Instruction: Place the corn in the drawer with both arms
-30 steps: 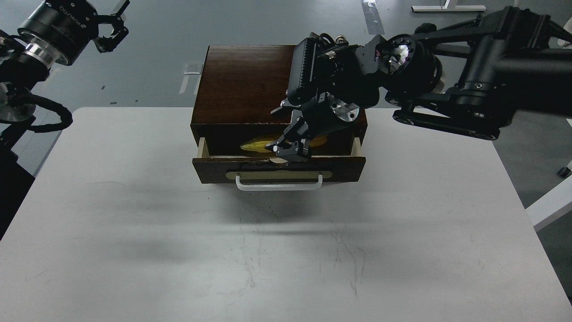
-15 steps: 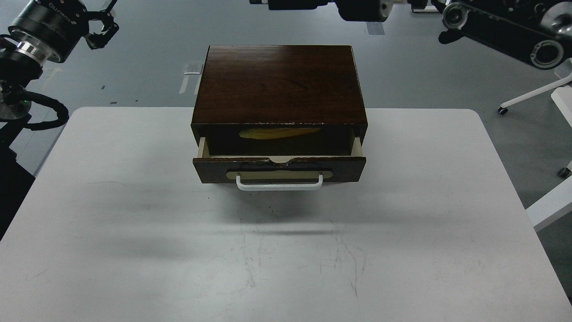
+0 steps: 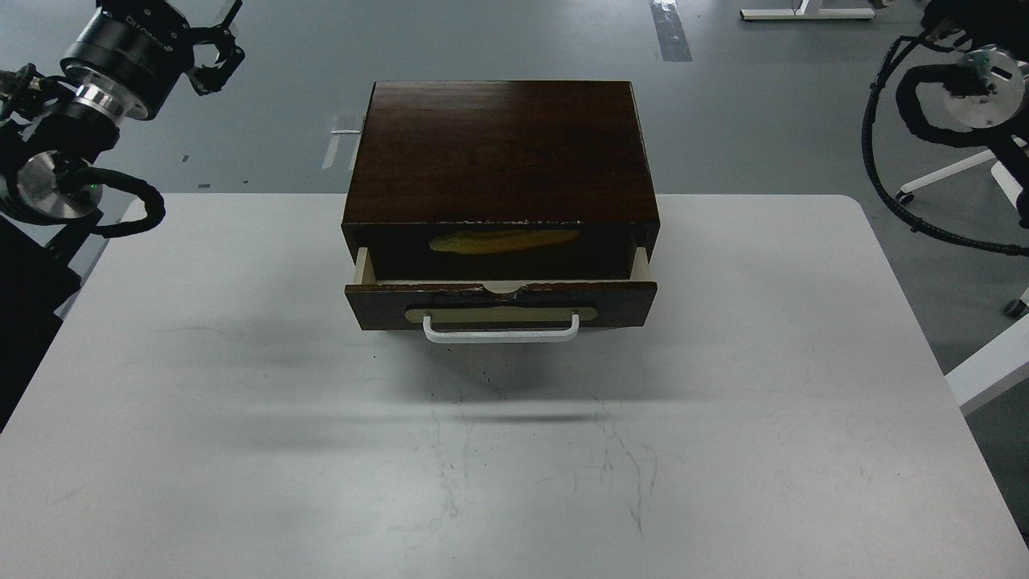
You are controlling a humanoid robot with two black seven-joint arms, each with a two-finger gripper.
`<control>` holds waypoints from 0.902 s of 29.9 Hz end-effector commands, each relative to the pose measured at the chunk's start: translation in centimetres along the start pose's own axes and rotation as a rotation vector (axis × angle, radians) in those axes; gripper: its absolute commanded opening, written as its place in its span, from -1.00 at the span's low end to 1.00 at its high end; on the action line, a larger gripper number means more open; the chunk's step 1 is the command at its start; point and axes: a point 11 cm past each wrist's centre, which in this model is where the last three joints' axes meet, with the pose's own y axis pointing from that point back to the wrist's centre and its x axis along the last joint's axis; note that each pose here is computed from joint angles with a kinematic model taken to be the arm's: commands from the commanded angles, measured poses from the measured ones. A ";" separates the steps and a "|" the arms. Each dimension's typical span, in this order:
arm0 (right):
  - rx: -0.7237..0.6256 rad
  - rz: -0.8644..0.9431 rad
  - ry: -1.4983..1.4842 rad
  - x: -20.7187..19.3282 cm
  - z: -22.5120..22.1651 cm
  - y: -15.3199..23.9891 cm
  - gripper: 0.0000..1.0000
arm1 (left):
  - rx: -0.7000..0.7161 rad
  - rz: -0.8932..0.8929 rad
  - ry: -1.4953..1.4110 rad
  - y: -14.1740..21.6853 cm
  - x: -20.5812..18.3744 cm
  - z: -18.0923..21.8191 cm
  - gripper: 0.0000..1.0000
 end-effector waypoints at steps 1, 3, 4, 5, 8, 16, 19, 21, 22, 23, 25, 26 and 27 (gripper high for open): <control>0.083 0.160 -0.258 3.5 0.3 1.8 1.00 | -0.020 0.044 0.032 0.5 1.2 -0.1 0.96; 0.084 0.190 -0.316 4.3 1.1 2.5 1.00 | -0.019 0.057 0.039 1.0 1.7 -0.3 0.96; 0.085 0.198 -0.362 4.8 1.8 3.4 1.00 | -0.022 0.067 0.044 1.2 2.1 -0.3 0.96; 0.087 0.194 -0.385 5.1 2.2 3.8 1.00 | -0.021 0.072 0.045 1.4 2.3 -0.4 0.96; 0.113 0.143 -0.508 5.8 3.7 6.1 1.00 | -0.026 0.104 0.064 2.4 3.4 -0.8 0.96; 0.119 0.236 -0.614 7.3 7.0 8.7 1.00 | -0.054 0.148 0.116 3.6 4.7 -1.2 0.96; 0.118 0.252 -0.625 7.2 8.0 9.2 1.00 | -0.056 0.158 0.118 3.9 5.1 -1.2 0.96; 0.120 0.284 -0.607 8.1 8.4 9.9 1.00 | -0.055 0.165 0.116 4.2 5.3 -1.2 0.96; 0.114 0.295 -0.595 8.5 8.6 10.2 1.00 | -0.056 0.165 0.115 4.2 5.4 -1.1 0.96; 0.108 0.308 -0.585 8.9 8.8 10.5 1.00 | -0.056 0.167 0.114 4.2 5.4 -1.1 0.96; 0.110 0.332 -0.574 9.6 9.0 10.9 1.00 | -0.055 0.167 0.115 4.3 5.4 -1.2 0.96; 0.114 0.332 -0.570 9.7 8.8 10.8 1.00 | -0.052 0.170 0.116 4.4 5.5 -1.3 0.96; 0.123 0.331 -0.571 9.7 8.5 10.6 1.00 | -0.053 0.172 0.116 4.5 5.6 -1.4 0.96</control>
